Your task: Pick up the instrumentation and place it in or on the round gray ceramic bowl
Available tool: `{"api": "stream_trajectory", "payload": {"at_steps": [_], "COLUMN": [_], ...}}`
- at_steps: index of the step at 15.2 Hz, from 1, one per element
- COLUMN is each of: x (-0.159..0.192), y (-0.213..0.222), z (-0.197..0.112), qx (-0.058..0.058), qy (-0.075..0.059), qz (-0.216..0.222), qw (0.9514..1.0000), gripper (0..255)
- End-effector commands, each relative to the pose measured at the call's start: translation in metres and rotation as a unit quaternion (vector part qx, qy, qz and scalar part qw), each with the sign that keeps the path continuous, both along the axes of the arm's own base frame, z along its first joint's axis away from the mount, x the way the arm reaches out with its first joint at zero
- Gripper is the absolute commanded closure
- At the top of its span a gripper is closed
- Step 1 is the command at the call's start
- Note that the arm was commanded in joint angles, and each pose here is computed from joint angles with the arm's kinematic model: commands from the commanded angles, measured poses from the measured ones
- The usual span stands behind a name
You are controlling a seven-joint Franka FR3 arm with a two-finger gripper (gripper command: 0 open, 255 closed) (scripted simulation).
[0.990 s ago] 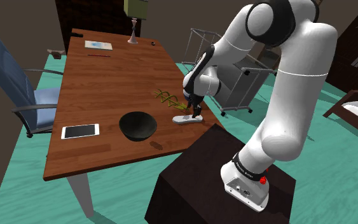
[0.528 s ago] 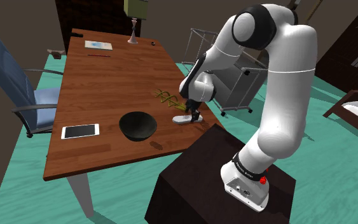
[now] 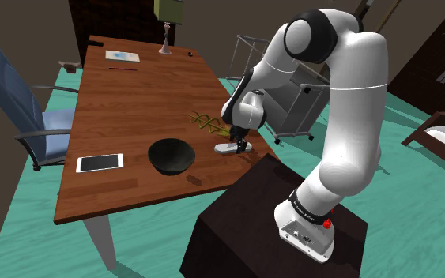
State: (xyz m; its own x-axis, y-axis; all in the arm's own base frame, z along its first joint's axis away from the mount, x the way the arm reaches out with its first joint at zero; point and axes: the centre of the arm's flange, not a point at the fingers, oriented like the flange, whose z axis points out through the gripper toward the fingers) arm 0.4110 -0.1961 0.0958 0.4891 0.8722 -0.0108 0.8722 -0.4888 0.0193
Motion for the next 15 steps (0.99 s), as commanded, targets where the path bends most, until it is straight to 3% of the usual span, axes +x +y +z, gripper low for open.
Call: {"api": "stream_trajectory", "payload": {"at_steps": [1,2,11,15], "x": [0.0,0.0,0.0,0.0], "y": [0.0,0.0,0.0,0.0], "z": [0.0,0.0,0.0,0.021], "qx": [0.0,0.0,0.0,0.0], "qy": [0.0,0.0,0.0,0.0], "qz": [0.0,0.0,0.0,0.0], "qw": [1.0,1.0,1.0,1.0], "gripper": [0,255,255,255]}}
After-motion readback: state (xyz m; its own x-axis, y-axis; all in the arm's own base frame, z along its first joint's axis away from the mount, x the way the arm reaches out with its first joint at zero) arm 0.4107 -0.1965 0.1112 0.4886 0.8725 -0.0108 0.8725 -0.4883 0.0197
